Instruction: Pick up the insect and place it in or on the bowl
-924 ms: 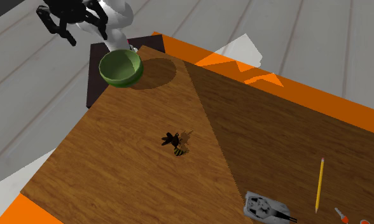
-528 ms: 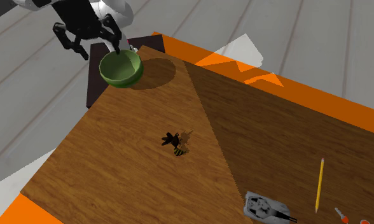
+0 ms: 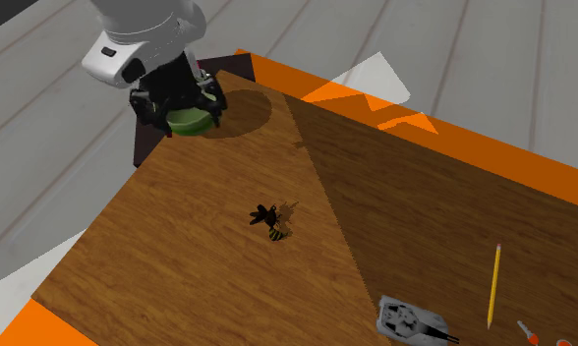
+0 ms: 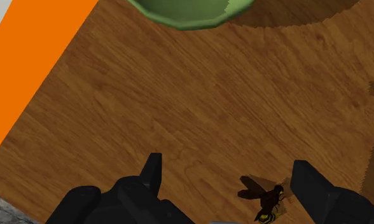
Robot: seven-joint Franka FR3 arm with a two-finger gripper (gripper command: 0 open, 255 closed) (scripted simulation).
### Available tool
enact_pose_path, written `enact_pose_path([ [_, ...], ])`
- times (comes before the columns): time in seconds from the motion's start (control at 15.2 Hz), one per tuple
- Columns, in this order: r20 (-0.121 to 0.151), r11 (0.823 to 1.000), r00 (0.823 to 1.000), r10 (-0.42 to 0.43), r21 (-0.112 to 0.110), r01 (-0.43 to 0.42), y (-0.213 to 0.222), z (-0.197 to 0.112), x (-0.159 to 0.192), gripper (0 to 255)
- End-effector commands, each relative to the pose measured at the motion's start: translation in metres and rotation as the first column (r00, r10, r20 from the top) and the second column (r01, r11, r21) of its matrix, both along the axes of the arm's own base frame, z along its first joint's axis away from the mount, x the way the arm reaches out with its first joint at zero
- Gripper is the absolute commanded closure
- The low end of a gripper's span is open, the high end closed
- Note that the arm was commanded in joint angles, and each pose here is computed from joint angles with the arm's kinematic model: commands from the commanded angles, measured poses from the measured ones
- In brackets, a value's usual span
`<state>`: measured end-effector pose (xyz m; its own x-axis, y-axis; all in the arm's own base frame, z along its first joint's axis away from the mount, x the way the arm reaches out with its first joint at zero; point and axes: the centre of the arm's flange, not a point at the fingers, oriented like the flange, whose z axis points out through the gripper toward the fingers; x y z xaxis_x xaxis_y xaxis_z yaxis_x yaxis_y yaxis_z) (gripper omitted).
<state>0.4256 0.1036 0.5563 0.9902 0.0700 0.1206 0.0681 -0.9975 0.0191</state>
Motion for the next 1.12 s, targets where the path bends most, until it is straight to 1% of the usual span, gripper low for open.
enact_pose_path([
  [0.0, -0.001, 1.000, 1.000, 0.013, -0.012, -0.013, 0.014, -0.013, 0.019, 0],
  [0.53, -0.007, 0.996, 0.998, 0.061, -0.064, -0.061, 0.074, -0.064, 0.095, 0],
  [1.06, -0.017, 0.987, 0.994, 0.109, -0.115, -0.110, 0.134, -0.119, 0.168, 0],
])
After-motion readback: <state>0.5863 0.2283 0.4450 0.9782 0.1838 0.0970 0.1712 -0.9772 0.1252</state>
